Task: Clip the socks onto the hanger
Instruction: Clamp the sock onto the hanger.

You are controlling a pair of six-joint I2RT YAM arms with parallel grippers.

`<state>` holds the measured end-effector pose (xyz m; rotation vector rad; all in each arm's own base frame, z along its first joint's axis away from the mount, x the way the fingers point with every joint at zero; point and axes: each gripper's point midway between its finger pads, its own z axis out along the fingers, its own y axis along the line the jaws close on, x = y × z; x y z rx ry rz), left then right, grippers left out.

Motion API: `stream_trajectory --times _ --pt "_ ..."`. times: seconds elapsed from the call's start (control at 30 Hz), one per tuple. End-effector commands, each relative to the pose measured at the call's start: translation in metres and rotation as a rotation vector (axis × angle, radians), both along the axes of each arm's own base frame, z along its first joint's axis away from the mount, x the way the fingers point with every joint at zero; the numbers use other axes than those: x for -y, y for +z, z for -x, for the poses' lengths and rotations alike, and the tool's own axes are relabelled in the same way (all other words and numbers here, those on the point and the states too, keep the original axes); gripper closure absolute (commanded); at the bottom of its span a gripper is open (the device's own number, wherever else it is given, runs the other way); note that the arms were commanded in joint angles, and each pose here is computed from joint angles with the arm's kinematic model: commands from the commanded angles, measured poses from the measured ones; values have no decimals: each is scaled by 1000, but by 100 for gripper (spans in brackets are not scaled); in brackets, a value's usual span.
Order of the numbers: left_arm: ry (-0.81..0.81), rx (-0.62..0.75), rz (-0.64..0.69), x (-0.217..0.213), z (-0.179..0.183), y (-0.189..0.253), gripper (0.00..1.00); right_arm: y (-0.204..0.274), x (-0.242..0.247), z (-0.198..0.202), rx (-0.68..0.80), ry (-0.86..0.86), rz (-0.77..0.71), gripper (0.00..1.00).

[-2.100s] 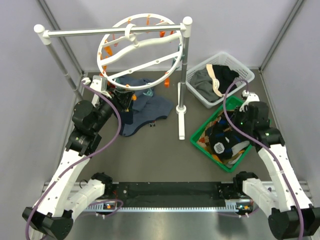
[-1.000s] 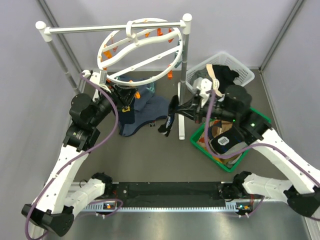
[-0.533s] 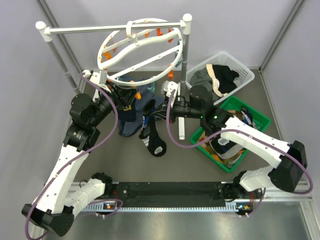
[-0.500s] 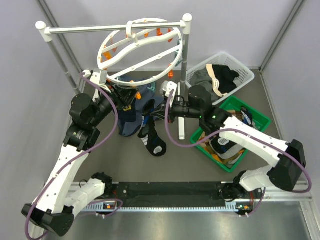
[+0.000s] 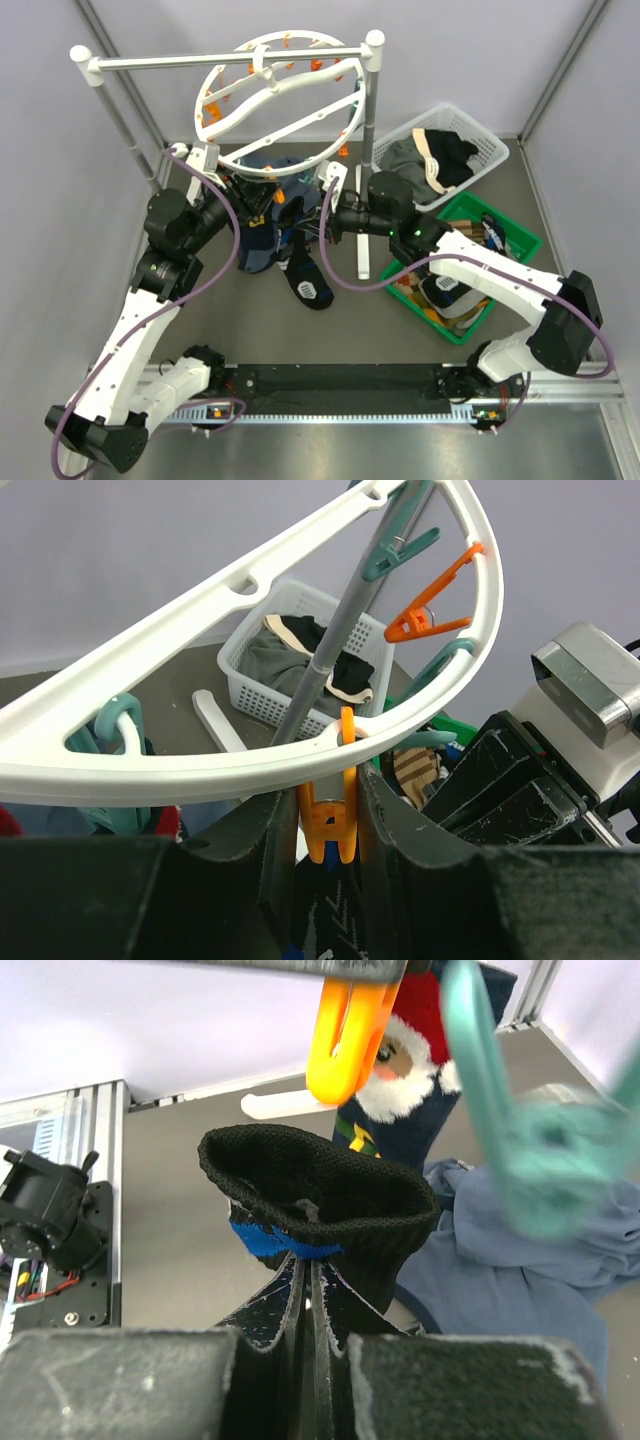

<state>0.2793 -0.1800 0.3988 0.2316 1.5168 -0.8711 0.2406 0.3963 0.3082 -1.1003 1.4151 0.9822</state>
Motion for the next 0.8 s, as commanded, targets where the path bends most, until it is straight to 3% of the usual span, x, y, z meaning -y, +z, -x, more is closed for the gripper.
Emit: stream_trajectory --times 0.0,0.77 --pt "-24 63 5 3 2 11 100 38 -13 0 66 12 -87 100" --pt "-21 59 -25 2 -1 6 100 60 -14 -4 105 5 -120 100"
